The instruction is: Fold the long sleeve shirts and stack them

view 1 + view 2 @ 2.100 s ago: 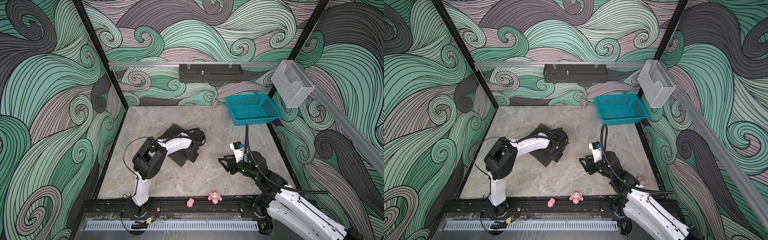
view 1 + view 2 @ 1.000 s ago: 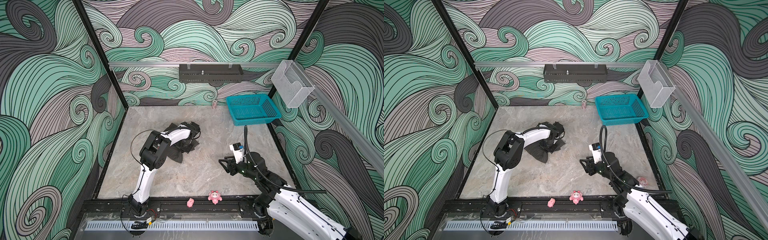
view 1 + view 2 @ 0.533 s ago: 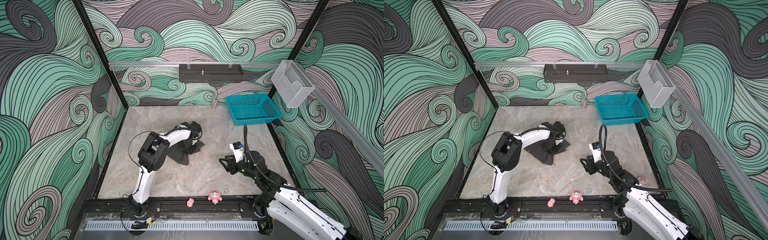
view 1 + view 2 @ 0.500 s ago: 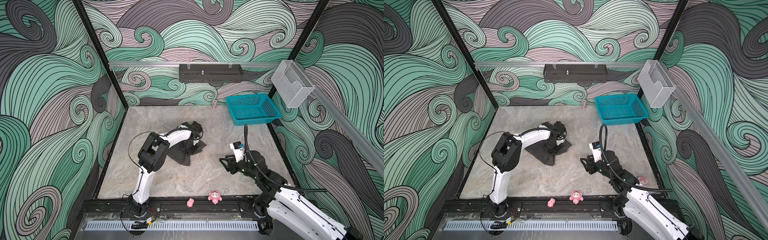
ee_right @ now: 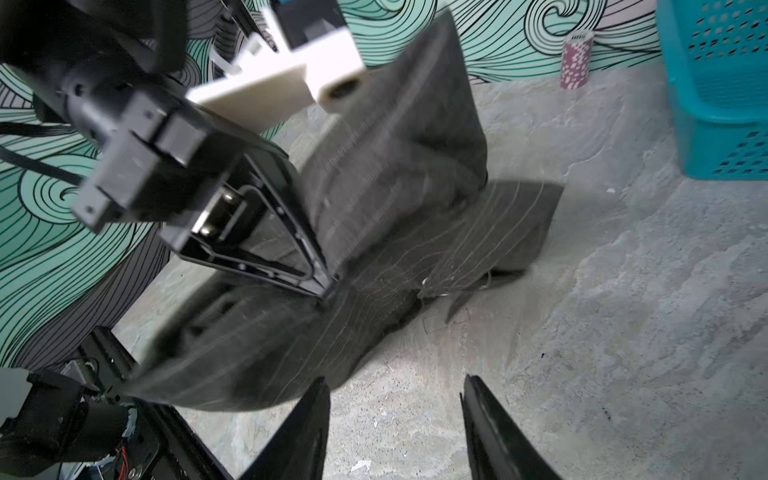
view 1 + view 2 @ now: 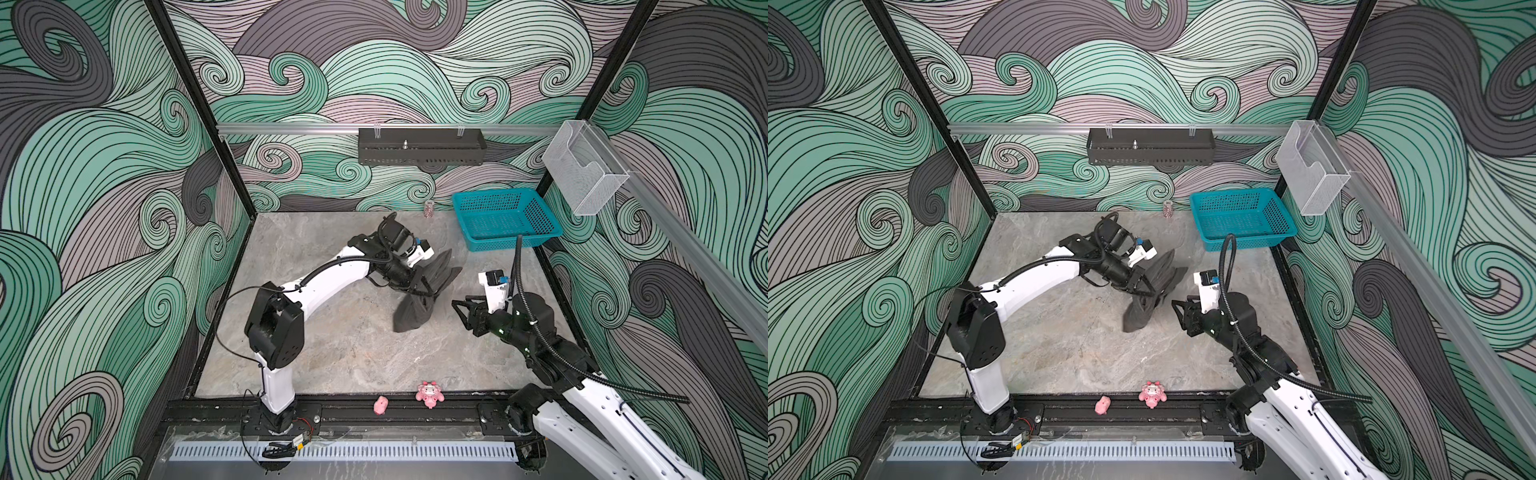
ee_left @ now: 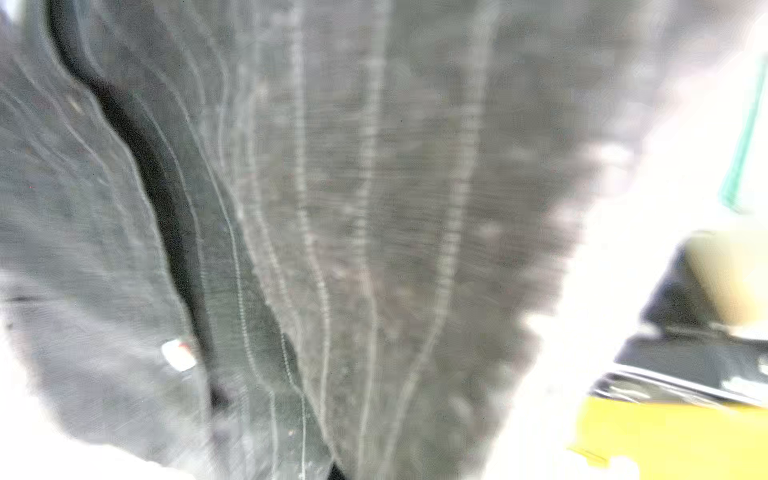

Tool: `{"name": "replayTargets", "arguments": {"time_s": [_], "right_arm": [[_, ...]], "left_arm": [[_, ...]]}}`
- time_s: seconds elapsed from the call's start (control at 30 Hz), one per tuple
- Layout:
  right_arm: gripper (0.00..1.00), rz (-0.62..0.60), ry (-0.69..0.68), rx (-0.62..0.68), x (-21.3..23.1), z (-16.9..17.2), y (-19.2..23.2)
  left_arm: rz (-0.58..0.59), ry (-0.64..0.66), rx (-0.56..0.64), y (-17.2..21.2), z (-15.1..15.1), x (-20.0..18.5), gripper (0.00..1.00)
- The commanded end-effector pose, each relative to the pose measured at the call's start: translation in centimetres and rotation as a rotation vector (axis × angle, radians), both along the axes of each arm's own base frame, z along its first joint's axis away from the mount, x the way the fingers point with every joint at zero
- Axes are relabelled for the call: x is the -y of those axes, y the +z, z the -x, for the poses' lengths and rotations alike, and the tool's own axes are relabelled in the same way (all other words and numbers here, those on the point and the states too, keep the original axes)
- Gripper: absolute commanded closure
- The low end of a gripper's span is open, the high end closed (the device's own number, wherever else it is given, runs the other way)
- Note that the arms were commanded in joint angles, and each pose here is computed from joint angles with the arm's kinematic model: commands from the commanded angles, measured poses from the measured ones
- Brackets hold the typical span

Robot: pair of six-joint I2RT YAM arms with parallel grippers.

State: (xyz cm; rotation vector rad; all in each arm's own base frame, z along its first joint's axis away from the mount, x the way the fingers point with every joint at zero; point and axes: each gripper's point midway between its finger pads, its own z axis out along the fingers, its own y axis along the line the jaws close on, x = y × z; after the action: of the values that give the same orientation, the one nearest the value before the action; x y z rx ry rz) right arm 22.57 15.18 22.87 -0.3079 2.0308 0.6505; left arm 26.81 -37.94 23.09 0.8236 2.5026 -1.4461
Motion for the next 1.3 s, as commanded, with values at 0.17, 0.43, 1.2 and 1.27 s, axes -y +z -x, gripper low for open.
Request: {"name": "replayTargets", "arguments": {"time_s": [0.17,0.43,1.2,1.27], "right_arm": [[0.45,0.005,-0.015,-0.05,0.3,-0.3,-0.3],[0.38,0.005,-0.052,-0.15,0.3,-0.8,-2.9],[0.28,-0.002,-0.239,-0.621,2.7,-9.0,-15.5],[0.29,-0.007,-0.254,-0.644,3.1,-9.7,-16.5]], "left_arm": [[0.017,0.168,-0.214,-9.0,-4.7,-2.7,1.0],[-0.208,0.344,-0.381,-21.5,-5.0,-7.4,1.0],[-0.379,0.504,-0.067,-10.9,-4.8,-15.1,0.24],[-0.379,0.495,-0.069,-11.0,-5.0,-14.9,0.25]]}}
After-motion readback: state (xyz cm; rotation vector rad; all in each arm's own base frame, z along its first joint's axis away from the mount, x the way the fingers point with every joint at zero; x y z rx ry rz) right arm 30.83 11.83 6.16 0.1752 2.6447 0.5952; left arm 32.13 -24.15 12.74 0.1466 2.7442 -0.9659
